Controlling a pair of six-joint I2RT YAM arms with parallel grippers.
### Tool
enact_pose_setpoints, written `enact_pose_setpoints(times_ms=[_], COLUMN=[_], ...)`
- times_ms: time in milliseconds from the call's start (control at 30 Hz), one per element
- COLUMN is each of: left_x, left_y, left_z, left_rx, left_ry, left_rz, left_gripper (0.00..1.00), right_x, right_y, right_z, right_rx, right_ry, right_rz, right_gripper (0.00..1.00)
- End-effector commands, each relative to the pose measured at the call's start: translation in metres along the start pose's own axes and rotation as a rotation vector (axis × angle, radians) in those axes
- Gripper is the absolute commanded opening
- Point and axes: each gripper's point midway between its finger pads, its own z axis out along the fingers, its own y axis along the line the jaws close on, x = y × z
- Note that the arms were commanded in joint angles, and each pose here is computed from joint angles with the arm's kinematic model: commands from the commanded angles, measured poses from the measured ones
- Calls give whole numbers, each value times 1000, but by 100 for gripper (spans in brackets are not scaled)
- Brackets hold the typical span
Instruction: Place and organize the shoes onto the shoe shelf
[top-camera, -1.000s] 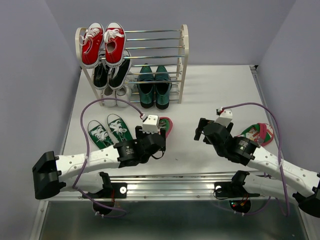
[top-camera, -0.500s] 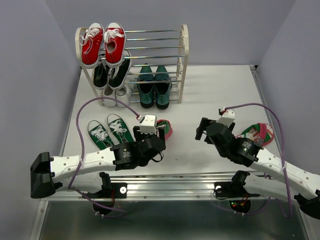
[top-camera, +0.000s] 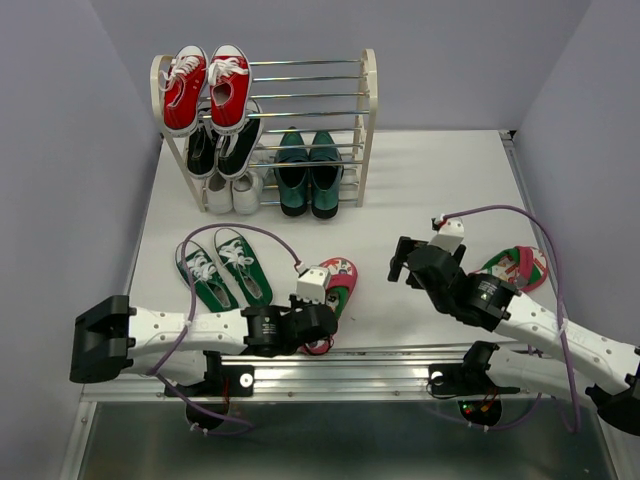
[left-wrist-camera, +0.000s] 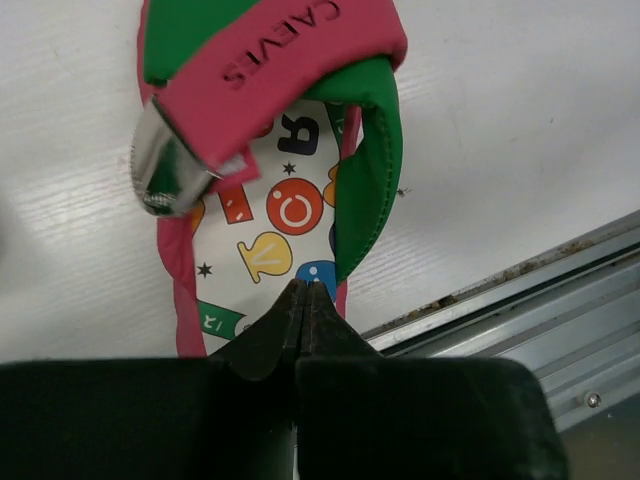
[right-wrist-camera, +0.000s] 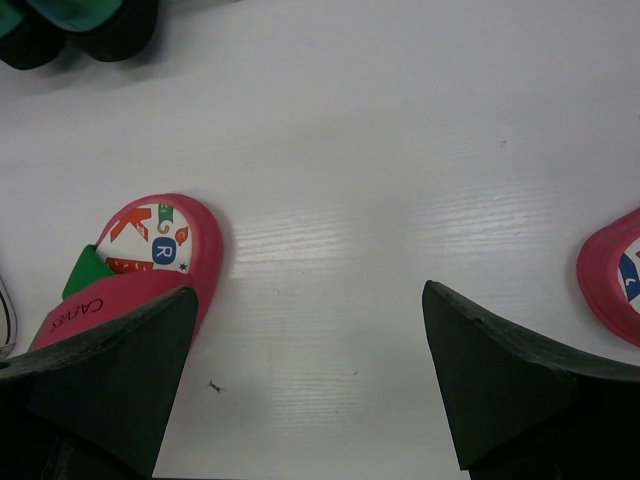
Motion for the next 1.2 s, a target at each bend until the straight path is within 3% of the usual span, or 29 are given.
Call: enact_pose_setpoints(times_ms=[0,33,67,100,567,833,1167], left_x=[12,13,15,16,33,20,19], left_y=[-11,-11,-10,-10,9,25,21], left_z=[5,6,7,7,0,-12,14], left_rx=[24,18,11,7,-50,-125,-105], left_ry=[46,50,61,64,155,128,80], left_rz=[-31,-23,-20,-16,61,82,77], left_gripper=[5,19,71,99,99,99,99], right_x=[-4,-4,-4,-4,9,11,11], right_y=[5,5,5,5,5,6,8], right_z=[1,1,1,0,2,4,4], right_rx=[-15,-16,-19,-22,-37,-36,-43], right_ry=[-15,-16,-15,-13,26,31,34], right_rz=[24,25,26,26,9,-7,-19], right_gripper=[100,100,100,100,100,100,100])
